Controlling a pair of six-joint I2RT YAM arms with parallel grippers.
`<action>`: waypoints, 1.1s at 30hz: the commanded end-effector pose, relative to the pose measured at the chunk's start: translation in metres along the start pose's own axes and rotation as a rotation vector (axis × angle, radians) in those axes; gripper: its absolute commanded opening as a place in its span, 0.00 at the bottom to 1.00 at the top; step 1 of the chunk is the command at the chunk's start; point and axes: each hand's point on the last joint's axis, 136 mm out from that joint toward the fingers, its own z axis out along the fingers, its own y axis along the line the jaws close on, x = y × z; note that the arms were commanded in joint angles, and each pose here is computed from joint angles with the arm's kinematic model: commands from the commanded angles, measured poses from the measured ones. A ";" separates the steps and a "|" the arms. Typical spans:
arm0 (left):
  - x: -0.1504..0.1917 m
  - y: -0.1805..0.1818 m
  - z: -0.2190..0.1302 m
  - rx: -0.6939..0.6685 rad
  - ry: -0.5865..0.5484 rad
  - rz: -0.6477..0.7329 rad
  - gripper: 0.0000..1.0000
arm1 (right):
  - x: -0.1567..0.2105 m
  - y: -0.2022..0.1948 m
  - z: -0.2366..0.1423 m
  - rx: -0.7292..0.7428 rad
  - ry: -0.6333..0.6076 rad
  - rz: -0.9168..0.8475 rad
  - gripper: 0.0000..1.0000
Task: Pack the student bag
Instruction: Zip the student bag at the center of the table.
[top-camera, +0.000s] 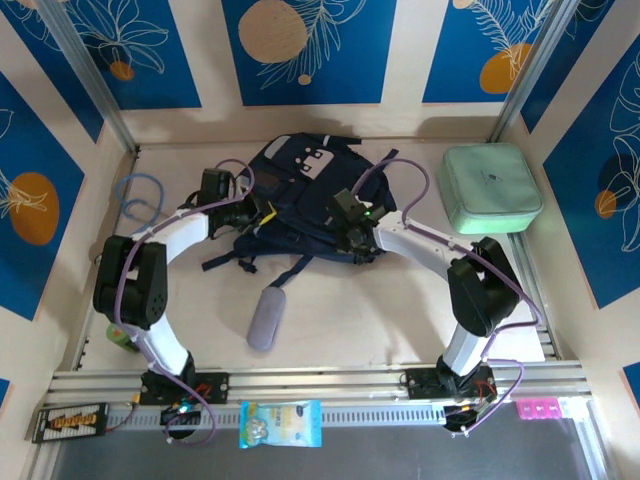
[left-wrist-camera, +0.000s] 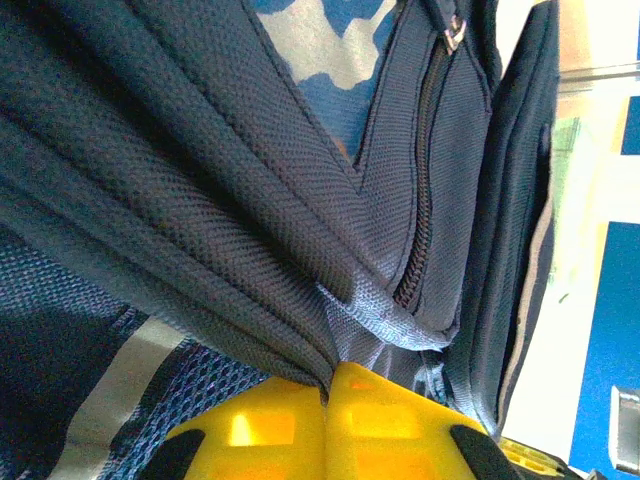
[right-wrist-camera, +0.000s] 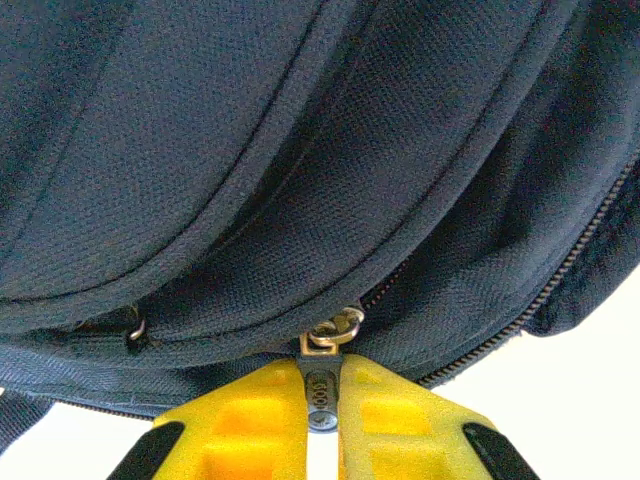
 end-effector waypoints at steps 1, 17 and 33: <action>-0.026 0.012 -0.006 -0.031 -0.070 0.010 0.00 | -0.001 0.002 -0.003 -0.024 0.016 -0.073 0.13; -0.027 0.015 -0.004 -0.032 -0.065 0.004 0.00 | -0.003 0.026 0.020 -0.070 0.065 -0.233 0.27; -0.040 0.022 -0.007 -0.064 -0.081 0.019 0.00 | -0.029 -0.044 -0.015 0.107 -0.089 -0.066 0.01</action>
